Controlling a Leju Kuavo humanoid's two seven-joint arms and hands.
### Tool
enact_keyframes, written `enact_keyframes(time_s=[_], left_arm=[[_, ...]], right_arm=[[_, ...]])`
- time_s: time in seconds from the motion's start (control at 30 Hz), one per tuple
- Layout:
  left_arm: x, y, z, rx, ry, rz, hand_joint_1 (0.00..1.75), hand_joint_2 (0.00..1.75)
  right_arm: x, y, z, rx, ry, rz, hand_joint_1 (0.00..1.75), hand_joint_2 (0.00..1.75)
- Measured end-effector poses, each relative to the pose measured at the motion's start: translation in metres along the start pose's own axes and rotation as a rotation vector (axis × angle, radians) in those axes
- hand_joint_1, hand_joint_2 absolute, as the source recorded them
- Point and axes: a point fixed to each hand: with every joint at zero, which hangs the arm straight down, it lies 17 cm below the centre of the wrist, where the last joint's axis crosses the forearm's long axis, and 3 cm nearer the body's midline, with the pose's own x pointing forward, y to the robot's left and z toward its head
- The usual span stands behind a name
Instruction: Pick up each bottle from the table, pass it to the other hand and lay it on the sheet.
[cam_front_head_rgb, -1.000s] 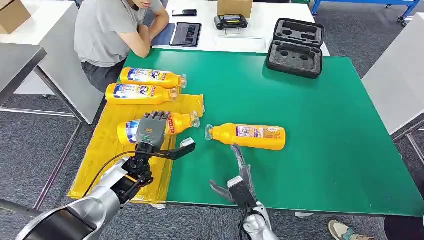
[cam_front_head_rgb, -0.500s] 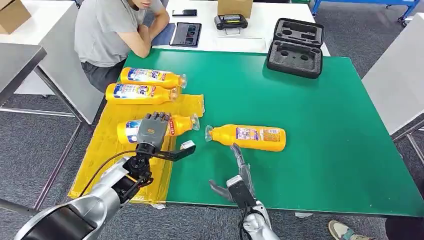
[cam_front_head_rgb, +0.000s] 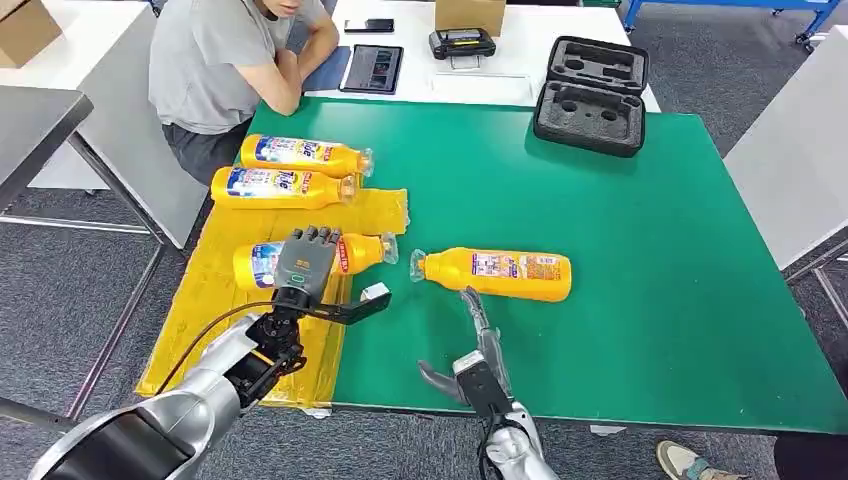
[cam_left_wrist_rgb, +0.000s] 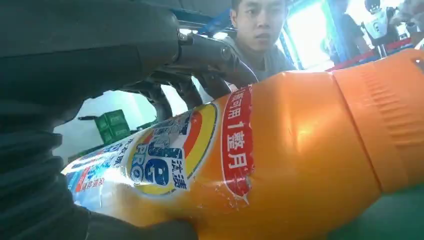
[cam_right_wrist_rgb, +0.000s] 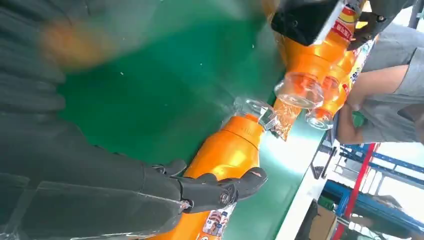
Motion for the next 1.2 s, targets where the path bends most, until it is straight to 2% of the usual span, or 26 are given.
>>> enact_keyframes(time_s=[0.07,0.1,0.2,0.23,0.4,0.67,1.1,1.2], left_arm=[[0.001,-0.002,0.000,-0.009,-0.007,-0.009,1.29,1.75],[0.001,-0.003,0.001,-0.011,-0.011,-0.010,1.31,1.75],[0.004,-0.004,0.001,-0.016,-0.025,-0.023,0.82,1.75],[0.005,-0.005,0.002,-0.017,-0.029,-0.028,0.00,1.75],[0.010,0.002,0.003,0.028,-0.032,-0.018,0.00,1.75],[0.017,-0.003,0.005,0.003,-0.044,-0.022,0.00,1.75],[0.022,0.013,0.002,0.060,-0.053,0.003,0.00,1.75],[0.028,0.029,0.000,0.122,-0.056,0.031,0.00,1.75]], right_arm=[[0.000,0.000,0.000,-0.001,0.000,0.001,0.00,1.75],[0.000,0.000,0.000,-0.002,0.000,0.001,0.00,1.75],[0.000,-0.001,0.000,-0.003,0.000,0.003,0.00,1.75],[0.000,-0.001,0.000,-0.003,0.000,0.003,0.00,1.75],[0.012,-0.001,0.000,-0.013,-0.032,-0.012,0.00,1.75],[0.042,0.007,-0.004,0.003,-0.113,-0.034,0.00,1.75],[0.040,0.000,-0.003,-0.014,-0.113,-0.026,0.00,1.75],[0.038,-0.004,-0.001,-0.028,-0.111,-0.007,0.00,1.75]])
